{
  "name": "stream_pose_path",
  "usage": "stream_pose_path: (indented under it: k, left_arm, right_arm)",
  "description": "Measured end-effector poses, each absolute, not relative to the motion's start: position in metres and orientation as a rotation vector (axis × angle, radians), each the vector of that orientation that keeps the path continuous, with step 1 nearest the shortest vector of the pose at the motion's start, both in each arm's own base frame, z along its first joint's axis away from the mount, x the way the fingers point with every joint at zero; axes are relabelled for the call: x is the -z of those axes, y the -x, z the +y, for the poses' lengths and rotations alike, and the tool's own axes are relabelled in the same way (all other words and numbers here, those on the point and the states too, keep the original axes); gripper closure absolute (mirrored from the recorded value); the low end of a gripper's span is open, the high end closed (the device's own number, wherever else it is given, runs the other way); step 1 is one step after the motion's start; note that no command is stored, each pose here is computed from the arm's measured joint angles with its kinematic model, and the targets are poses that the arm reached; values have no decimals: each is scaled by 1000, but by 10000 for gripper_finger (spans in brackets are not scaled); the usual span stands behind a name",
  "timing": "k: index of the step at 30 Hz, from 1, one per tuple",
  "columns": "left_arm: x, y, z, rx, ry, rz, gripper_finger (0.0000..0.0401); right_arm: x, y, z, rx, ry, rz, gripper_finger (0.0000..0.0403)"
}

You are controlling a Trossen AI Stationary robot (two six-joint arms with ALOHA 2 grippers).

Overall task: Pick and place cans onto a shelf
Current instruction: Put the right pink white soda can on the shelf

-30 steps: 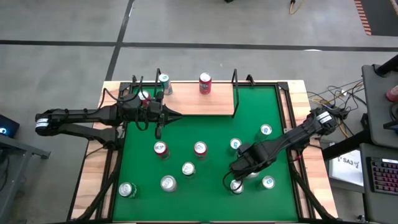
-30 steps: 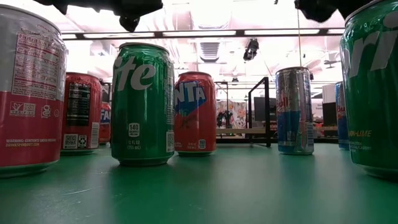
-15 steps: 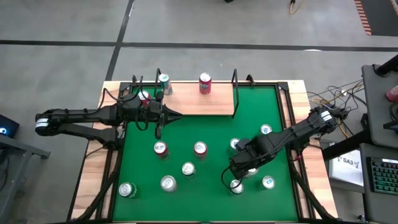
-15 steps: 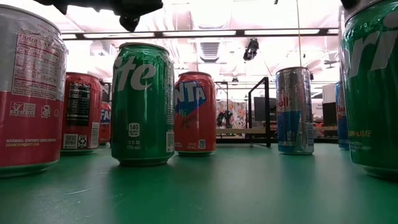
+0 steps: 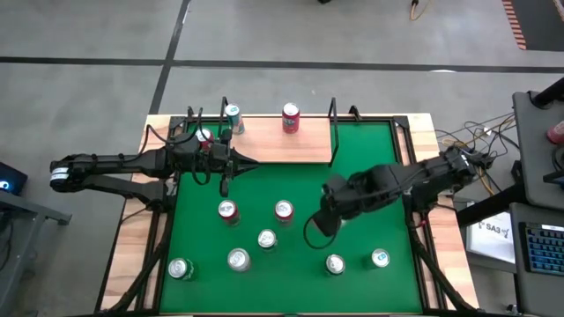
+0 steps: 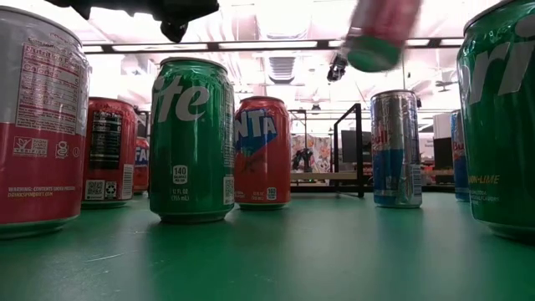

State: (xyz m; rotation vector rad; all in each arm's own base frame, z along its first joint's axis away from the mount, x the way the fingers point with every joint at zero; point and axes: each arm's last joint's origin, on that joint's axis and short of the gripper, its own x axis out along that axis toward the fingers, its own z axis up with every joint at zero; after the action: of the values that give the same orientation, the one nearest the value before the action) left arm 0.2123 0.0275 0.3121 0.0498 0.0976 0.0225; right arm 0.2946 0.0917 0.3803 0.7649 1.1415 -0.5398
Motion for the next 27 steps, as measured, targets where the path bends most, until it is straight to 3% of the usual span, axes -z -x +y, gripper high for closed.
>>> stream_pose_path:
  k: [13,27]
  left_arm:
    - [-312,-212,28,-23,-52,97,365]
    - [-312,-212,28,-28,-68,96,365]
  right_arm:
    - [-405,-338,1,477,-477,920,122]
    - [-358,-375,-104,534,-382,1084,122]
